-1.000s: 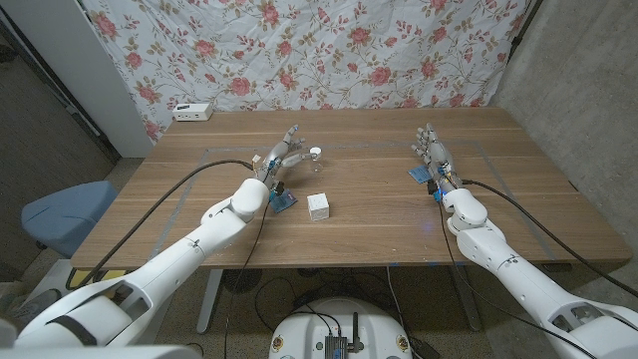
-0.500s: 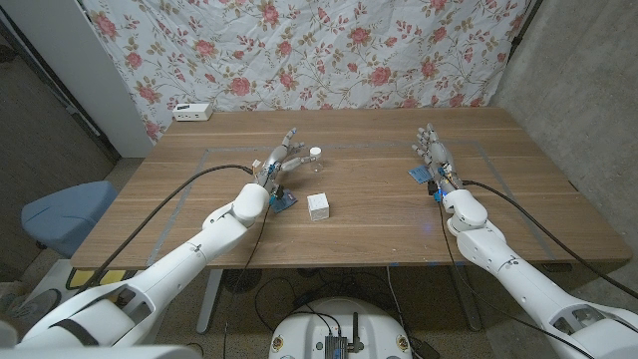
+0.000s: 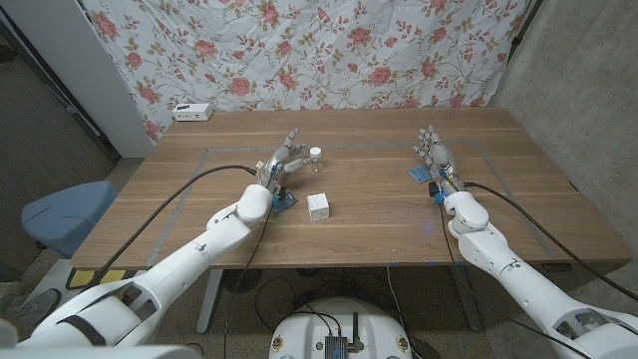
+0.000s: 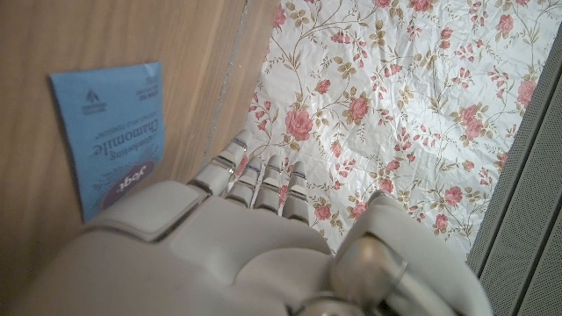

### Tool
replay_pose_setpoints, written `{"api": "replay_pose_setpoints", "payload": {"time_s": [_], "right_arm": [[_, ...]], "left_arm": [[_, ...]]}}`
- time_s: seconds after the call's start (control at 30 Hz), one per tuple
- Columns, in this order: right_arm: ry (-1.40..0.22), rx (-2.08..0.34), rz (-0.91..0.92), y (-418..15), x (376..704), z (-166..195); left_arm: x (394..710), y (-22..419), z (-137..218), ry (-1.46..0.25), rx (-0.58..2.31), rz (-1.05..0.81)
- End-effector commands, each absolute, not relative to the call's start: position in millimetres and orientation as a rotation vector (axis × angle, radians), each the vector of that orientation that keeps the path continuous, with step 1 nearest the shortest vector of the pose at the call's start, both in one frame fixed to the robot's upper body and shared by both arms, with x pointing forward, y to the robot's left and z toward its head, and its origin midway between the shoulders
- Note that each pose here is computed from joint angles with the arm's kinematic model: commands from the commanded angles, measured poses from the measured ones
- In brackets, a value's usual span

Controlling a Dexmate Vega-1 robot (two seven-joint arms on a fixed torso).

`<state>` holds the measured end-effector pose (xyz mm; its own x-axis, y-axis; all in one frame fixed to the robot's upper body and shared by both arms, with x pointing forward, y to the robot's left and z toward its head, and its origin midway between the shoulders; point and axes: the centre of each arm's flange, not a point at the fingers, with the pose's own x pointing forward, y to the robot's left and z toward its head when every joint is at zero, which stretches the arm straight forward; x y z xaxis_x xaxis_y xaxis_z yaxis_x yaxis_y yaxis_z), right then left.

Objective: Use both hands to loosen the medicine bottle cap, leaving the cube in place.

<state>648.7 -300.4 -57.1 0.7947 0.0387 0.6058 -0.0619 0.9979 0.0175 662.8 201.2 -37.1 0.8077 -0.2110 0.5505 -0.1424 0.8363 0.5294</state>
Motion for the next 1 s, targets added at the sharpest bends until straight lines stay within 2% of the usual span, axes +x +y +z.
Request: {"api": "replay_pose_setpoints", "payload": {"time_s": [0.03, 1.0], "right_arm": [[-0.649, 0.043, 0.056, -301, 649, -59], [-0.636, 0.039, 0.055, -299, 659, -60]], "left_arm": [[667, 197, -38, -0.622, 0.623, -0.031], [671, 197, -43, -0.586, 0.655, -0.033]]}}
